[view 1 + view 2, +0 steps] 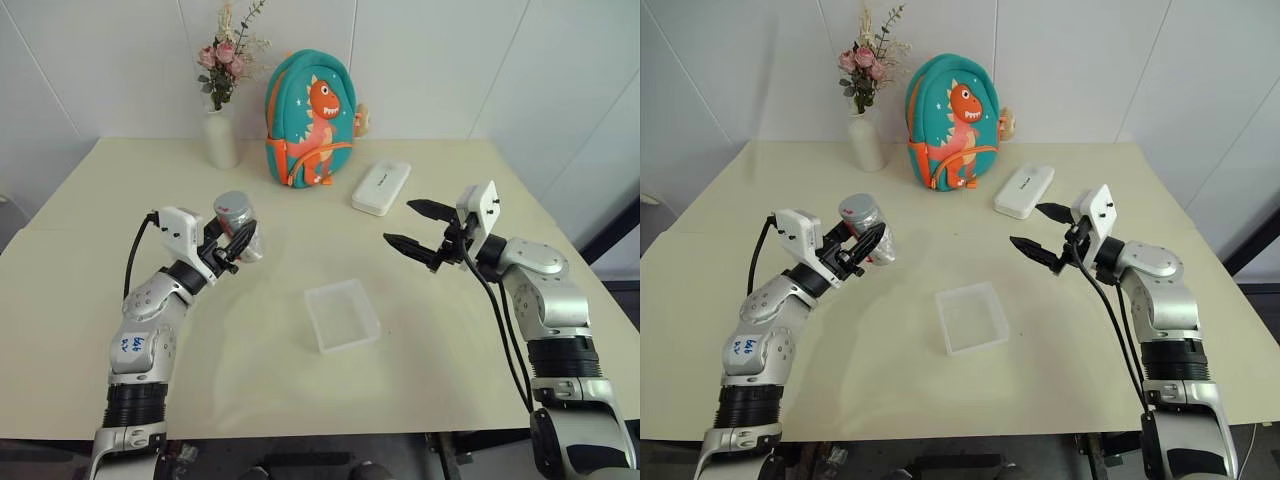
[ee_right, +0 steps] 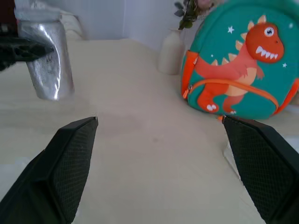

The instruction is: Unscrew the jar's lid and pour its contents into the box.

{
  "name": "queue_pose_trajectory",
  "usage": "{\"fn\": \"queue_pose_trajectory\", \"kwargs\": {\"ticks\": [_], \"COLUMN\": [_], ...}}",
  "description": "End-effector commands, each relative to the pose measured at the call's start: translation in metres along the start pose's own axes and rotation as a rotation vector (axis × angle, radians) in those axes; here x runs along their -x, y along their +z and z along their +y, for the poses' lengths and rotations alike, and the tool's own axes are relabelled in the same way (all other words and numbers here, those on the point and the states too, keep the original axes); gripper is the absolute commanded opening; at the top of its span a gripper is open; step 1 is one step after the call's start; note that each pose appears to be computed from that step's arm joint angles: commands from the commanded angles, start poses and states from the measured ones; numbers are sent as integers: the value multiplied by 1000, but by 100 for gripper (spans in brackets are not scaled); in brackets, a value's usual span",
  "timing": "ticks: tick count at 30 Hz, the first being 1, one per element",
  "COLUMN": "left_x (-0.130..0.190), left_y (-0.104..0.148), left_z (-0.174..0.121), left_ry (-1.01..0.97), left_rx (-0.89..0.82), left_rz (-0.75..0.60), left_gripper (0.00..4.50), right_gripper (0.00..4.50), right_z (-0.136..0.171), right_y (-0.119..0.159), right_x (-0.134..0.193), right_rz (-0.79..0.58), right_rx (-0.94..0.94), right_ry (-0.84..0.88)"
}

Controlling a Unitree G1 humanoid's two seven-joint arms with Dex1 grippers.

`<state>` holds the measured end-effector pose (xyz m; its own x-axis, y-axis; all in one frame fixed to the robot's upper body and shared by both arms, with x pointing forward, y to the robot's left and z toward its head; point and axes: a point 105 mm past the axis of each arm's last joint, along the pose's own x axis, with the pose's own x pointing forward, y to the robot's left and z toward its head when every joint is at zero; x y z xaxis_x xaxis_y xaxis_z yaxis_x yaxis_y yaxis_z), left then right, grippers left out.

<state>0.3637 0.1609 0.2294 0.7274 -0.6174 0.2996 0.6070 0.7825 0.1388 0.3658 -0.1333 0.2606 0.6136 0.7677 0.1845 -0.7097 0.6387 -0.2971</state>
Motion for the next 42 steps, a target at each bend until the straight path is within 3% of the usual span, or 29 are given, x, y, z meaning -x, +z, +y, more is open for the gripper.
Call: {"fn": "queue_pose_trajectory", "kwargs": {"ticks": [1,6,14,28,42], "left_x": [-4,-14,-31,-49,-59], "left_y": [6,-7,-2,-6,1], "left_z": [-10,-32,-43,-74,-74], "left_ry": [-101,-317,-447,-642,-635], "left_rx": [0,29,38,-58,-51], "left_rz": [-4,101,80,65,33], "left_gripper": [205,205,205,205,205], "right_gripper": [450,450,450,450,450], "right_z": [9,27,56,86,104], "right_y": [20,43,54,37,27], "right_x": [-3,-13,-23,-50,-55], "right_rz": [-46,-103,-114,-33,11], "right_rx": [4,-75,-129,-138,-178], "right_ry": [-42,-130,-166,-198,-129]}}
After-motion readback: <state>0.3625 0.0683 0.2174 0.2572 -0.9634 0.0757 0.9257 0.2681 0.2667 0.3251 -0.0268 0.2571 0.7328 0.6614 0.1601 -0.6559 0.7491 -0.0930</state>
